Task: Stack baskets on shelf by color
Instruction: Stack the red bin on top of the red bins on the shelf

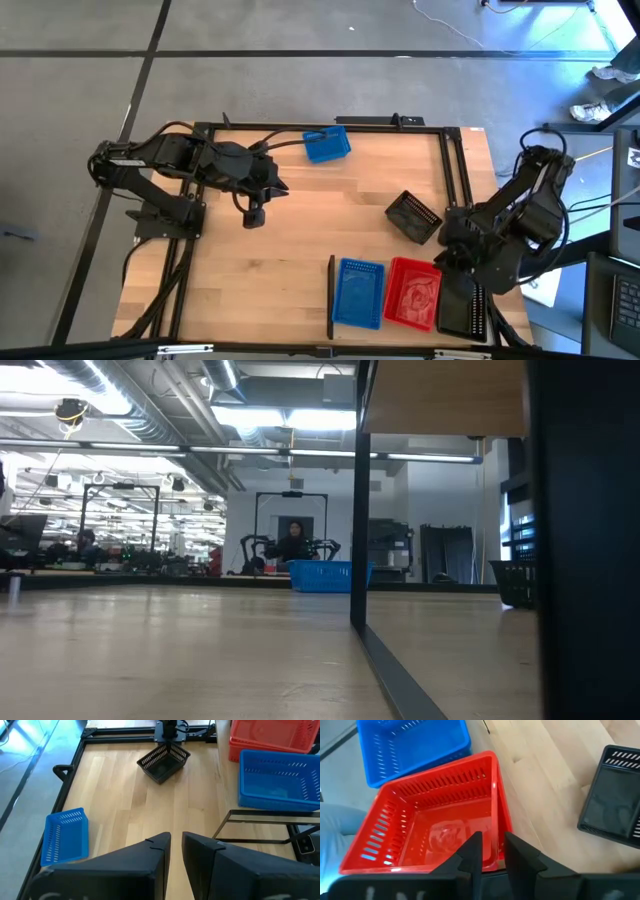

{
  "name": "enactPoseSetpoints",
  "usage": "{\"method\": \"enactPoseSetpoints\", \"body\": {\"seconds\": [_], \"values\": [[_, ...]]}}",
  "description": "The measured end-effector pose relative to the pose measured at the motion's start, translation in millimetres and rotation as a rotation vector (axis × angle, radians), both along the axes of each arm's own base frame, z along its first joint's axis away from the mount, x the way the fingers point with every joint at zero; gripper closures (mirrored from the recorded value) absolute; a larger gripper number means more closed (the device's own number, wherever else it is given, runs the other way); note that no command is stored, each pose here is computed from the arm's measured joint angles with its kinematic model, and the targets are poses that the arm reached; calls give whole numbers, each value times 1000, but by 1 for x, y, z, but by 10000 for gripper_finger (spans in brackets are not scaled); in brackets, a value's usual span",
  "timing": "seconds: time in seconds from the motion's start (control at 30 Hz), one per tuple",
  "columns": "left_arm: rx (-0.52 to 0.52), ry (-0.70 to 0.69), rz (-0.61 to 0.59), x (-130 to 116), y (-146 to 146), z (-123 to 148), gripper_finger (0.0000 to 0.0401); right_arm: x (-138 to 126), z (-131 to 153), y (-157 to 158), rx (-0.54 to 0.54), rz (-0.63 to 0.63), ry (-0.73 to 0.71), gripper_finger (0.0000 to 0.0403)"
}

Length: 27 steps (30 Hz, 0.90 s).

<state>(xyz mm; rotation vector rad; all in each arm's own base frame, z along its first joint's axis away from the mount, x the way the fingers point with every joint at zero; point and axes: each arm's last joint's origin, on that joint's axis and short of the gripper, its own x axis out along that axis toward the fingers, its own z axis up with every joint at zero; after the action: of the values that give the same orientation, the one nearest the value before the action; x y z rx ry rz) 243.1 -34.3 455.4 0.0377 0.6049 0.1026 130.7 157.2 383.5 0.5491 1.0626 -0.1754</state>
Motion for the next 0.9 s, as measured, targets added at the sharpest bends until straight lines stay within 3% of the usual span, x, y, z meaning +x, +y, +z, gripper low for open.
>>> {"method": "enactPoseSetpoints", "body": {"seconds": [0.5, 0.73, 0.9], "values": [[0, 0, 0, 0, 0, 0, 361, 3, -2, 2, -67, -9, -9, 328], [0, 0, 0, 0, 0, 0, 361, 2, 17, 0, -2, -20, -63, 328], [0, 2, 0, 0, 0, 0, 361, -2, 19, 9, 84, 45, -32, 328]]}}
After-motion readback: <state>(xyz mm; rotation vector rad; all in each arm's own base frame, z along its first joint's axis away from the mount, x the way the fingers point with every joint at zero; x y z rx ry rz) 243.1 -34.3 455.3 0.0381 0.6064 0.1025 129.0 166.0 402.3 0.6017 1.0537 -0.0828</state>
